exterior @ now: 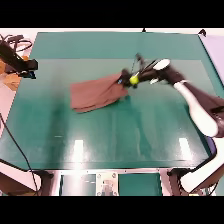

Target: Fold the shirts.

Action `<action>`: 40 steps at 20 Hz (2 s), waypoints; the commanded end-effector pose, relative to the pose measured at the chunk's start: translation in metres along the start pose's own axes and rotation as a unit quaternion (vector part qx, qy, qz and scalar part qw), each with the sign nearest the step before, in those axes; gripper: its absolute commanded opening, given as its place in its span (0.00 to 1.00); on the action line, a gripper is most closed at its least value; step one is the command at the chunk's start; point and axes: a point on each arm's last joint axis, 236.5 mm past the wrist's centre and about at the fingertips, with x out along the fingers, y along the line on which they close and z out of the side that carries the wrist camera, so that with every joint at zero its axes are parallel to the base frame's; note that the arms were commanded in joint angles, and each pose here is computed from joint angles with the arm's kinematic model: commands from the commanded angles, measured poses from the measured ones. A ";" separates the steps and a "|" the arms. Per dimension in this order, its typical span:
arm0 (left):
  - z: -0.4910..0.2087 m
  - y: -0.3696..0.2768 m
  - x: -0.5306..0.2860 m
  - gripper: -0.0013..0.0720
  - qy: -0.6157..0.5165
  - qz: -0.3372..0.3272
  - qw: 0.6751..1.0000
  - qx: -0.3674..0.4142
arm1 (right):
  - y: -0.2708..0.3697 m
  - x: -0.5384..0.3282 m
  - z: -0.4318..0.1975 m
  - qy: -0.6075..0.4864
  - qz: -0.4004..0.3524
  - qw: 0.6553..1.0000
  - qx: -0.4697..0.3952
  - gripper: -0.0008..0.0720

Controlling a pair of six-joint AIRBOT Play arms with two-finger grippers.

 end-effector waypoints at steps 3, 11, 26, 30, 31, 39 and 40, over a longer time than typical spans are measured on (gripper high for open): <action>-0.001 -0.006 0.000 0.06 0.003 -0.014 1.000 0.000 | 0.034 -0.209 0.051 -0.151 0.003 0.989 -0.014 0.03; -0.003 -0.015 0.000 0.06 0.007 -0.029 1.000 -0.002 | -0.097 -0.469 0.026 -0.355 -0.095 0.922 0.120 0.03; -0.007 -0.024 -0.001 0.06 0.016 -0.049 0.999 -0.010 | -0.243 -0.583 -0.167 -0.328 -0.319 0.799 0.391 0.03; -0.007 -0.026 -0.001 0.06 0.016 -0.052 0.998 -0.008 | -0.283 -0.531 -0.223 -0.231 -0.317 0.785 0.480 0.03; -0.007 -0.026 -0.001 0.06 0.016 -0.052 0.998 -0.008 | -0.294 -0.521 -0.242 -0.205 -0.327 0.771 0.507 0.03; -0.006 -0.040 -0.003 0.05 0.012 -0.082 0.997 0.007 | -0.312 -0.500 -0.235 -0.185 -0.335 0.766 0.517 0.84; -0.005 -0.048 -0.004 0.05 0.011 -0.100 0.995 0.009 | -0.302 -0.500 -0.200 -0.216 -0.316 0.789 0.481 0.64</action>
